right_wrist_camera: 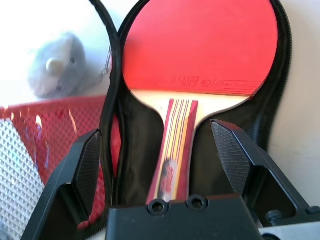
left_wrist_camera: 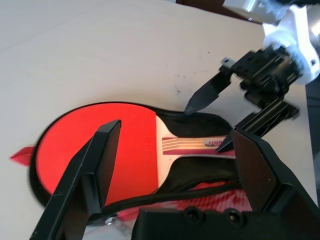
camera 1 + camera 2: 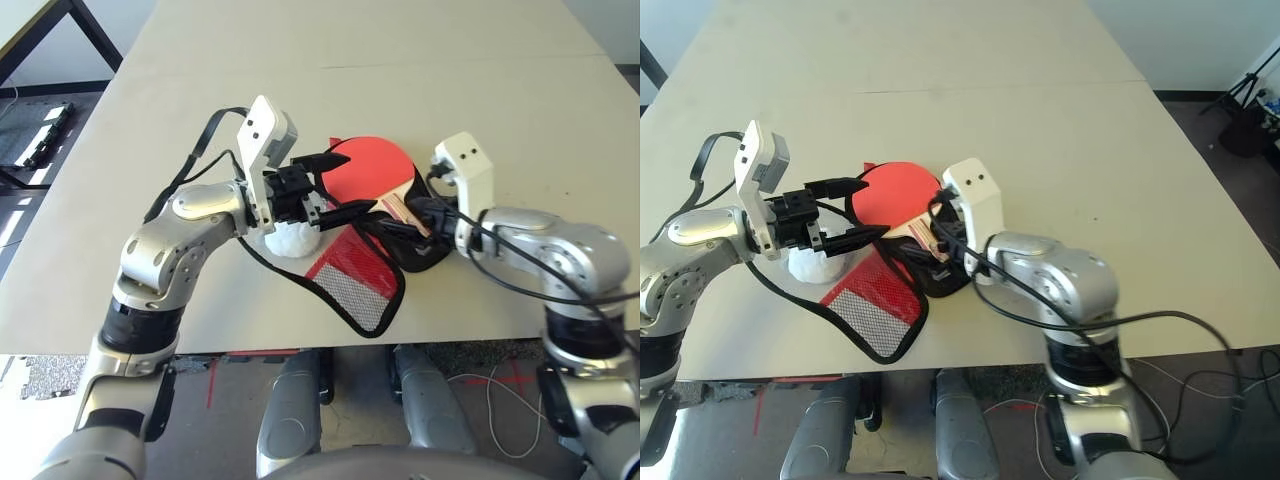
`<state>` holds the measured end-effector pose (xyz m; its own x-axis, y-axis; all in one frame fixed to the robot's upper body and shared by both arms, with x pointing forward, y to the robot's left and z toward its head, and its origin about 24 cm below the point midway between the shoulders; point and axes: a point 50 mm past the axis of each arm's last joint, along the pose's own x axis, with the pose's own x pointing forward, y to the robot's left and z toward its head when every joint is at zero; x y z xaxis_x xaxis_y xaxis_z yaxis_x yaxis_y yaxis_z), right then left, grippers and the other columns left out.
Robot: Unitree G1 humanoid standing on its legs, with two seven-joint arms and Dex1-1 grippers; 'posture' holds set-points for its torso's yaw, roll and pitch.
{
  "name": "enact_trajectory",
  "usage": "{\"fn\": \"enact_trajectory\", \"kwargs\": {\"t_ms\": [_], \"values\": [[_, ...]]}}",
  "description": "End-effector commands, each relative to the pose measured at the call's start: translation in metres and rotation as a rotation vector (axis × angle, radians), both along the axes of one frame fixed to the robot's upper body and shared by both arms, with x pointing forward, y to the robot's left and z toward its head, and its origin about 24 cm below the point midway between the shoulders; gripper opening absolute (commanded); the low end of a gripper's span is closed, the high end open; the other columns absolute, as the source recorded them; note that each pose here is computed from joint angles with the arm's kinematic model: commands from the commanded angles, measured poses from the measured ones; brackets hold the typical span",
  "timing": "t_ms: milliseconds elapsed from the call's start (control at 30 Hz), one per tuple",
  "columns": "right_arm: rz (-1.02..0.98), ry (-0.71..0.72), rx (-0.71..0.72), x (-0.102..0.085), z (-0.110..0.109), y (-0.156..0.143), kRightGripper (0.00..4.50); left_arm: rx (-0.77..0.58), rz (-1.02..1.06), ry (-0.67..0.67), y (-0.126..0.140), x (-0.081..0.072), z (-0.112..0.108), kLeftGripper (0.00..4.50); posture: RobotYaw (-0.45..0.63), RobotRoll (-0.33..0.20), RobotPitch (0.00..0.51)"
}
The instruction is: Store the ping-pong paddle in its case and zip it.
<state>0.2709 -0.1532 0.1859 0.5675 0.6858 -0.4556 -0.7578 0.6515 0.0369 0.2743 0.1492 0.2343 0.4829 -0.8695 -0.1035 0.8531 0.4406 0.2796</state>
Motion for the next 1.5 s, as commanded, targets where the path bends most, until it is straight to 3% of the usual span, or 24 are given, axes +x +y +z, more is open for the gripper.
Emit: {"fn": "enact_trajectory", "kwargs": {"t_ms": [33, 333, 600, 933, 1167, 1500], "values": [[0.02, 0.012, -0.016, 0.005, -0.002, -0.011, 4.46, 0.014, 0.012, -0.054, 0.011, -0.006, 0.021, 4.5, 0.07, 0.0, 0.237], [0.041, -0.018, 0.012, 0.011, -0.012, -0.015, 4.46, 0.109, 0.117, -0.066, 0.041, -0.014, 0.033, 4.5, 0.08, 0.0, 0.239], [0.021, -0.033, 0.049, 0.02, -0.018, -0.014, 4.46, 0.283, 0.341, -0.019, 0.109, -0.024, 0.039, 4.5, 0.11, 0.0, 0.24], [0.005, -0.08, 0.098, 0.027, -0.014, -0.014, 4.46, 0.426, 0.438, 0.199, 0.156, -0.046, 0.007, 4.5, 0.12, 0.0, 0.243], [0.022, -0.124, 0.051, 0.029, -0.003, -0.036, 4.46, 0.328, 0.262, 0.231, 0.11, -0.049, -0.009, 4.5, 0.12, 0.0, 0.243], [-0.111, -0.167, 0.05, 0.045, 0.008, -0.069, 4.46, 0.133, -0.039, 0.163, 0.024, -0.044, -0.003, 4.5, 0.09, 0.0, 0.243]]}}
